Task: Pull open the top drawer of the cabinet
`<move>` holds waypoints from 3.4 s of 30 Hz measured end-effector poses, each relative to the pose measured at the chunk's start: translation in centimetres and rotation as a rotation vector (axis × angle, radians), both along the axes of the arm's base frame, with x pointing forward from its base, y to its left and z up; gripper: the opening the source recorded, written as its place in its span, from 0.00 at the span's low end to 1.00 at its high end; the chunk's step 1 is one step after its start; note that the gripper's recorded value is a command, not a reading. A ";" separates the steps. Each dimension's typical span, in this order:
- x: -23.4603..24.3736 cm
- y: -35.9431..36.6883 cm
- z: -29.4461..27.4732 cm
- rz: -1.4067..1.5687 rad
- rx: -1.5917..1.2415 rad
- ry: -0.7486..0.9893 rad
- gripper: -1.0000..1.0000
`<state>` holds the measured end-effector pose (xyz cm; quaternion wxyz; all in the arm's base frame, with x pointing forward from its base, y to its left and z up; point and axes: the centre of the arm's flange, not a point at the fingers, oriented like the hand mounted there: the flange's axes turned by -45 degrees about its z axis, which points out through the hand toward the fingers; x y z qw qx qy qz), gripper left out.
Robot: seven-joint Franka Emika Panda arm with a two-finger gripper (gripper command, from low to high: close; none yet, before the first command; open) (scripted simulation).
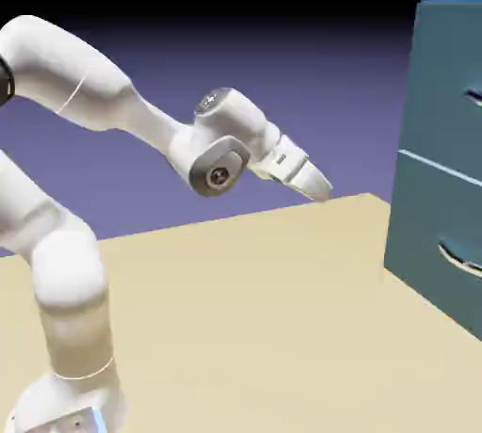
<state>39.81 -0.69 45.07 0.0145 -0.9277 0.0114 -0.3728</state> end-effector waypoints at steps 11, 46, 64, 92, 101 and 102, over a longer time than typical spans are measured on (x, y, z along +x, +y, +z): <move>5.4 -10.5 -9.8 -0.543 0.488 0.279 0.50; 14.0 -30.9 -7.4 -1.451 1.188 -0.459 0.50; 28.0 -5.1 10.0 -0.630 1.440 -0.623 0.50; 15.1 -5.1 10.0 -0.627 1.442 -0.625 0.00; 6.3 -5.1 9.9 -0.630 1.440 -0.623 1.00; 6.3 -5.1 9.9 -0.630 1.440 -0.623 1.00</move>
